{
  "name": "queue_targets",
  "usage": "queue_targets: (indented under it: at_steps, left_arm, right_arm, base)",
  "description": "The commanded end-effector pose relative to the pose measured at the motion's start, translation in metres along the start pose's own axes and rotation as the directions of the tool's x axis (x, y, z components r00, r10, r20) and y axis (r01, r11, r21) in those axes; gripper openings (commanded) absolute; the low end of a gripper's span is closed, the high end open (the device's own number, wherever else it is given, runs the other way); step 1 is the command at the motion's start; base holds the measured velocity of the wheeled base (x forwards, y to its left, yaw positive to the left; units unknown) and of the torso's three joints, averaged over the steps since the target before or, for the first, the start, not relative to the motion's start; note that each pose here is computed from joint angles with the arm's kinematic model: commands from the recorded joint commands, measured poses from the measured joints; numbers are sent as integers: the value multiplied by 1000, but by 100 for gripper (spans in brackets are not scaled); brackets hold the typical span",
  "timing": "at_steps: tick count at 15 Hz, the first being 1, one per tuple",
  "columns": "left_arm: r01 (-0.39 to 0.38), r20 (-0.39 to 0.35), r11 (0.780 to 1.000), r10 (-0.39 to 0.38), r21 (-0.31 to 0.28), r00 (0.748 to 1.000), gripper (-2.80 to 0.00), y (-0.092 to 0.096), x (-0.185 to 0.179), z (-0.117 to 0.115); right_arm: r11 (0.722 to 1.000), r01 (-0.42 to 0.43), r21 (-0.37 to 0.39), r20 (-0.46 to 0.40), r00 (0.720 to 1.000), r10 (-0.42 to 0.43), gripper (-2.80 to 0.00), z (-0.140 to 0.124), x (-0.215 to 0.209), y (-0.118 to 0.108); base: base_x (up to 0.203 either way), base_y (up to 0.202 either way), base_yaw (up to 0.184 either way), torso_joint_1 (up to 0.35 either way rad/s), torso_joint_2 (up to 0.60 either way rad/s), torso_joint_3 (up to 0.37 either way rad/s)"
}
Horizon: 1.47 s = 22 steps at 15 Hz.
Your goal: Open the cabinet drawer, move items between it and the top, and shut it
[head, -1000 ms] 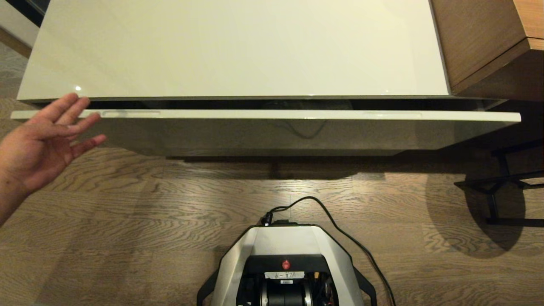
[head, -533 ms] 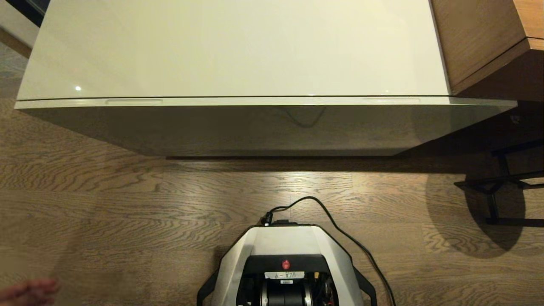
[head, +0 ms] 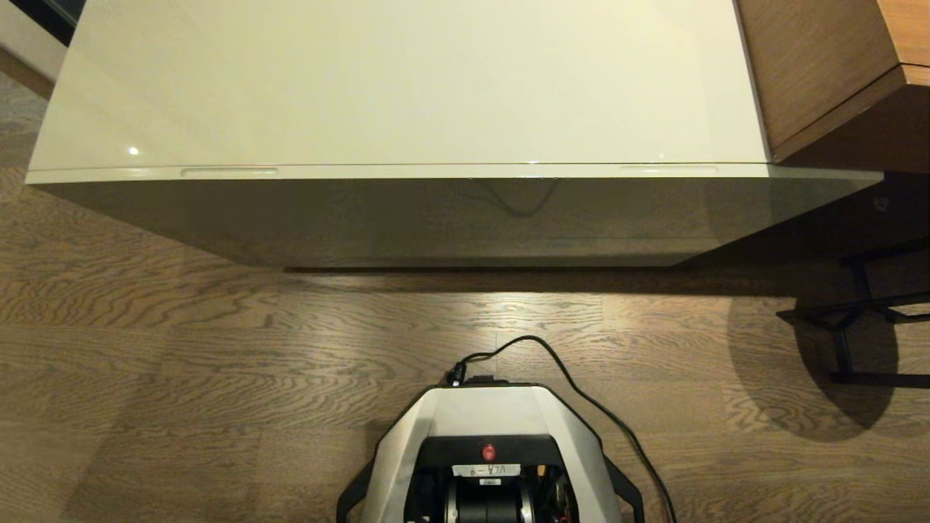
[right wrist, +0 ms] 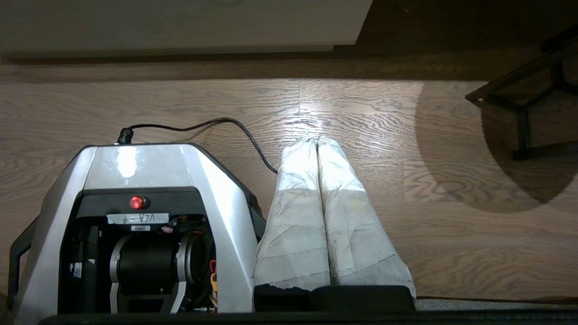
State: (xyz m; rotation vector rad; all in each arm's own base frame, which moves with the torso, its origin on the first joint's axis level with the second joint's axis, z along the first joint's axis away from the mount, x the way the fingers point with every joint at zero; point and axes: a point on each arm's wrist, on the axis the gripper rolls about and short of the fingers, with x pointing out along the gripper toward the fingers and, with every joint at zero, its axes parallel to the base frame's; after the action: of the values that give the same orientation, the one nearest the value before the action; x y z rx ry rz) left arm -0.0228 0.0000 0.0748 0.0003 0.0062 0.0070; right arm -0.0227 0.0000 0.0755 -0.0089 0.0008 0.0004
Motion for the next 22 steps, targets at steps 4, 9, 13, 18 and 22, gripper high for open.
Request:
queue_targets:
  at_steps: [4,9,13,18,22]
  left_arm:
    - [-1,-1,1000,1,0,1000,-280,0,0,0]
    - [-1,0,1000,1,0,1000,-280,0,0,0]
    - [-1,-1,1000,1,0,1000,-280,0,0,0]
    - [-1,-1,1000,1,0,1000,-280,0,0,0]
    - [-1,-1,1000,1,1,1000,-280,0,0,0]
  right_arm:
    - [1000,-3,0,-2,1000,3,-280,0,0,0]
    - [1000,-3,0,-1,1000,3,-280,0,0,0]
    - [1000,-1,0,-1,1000,1,-280,0,0,0]
    - [1000,-1,0,-2,1000,1,-280,0,0,0]
    - [1000,-1,1,-1,1000,1,-280,0,0,0]
  base:
    - [0,0,0,0,0,0]
    - [0,0,0,0,0,0]
    - [0,0,0,0,0,0]
    - [0,0,0,0,0,0]
    - [0,0,0,0,0,0]
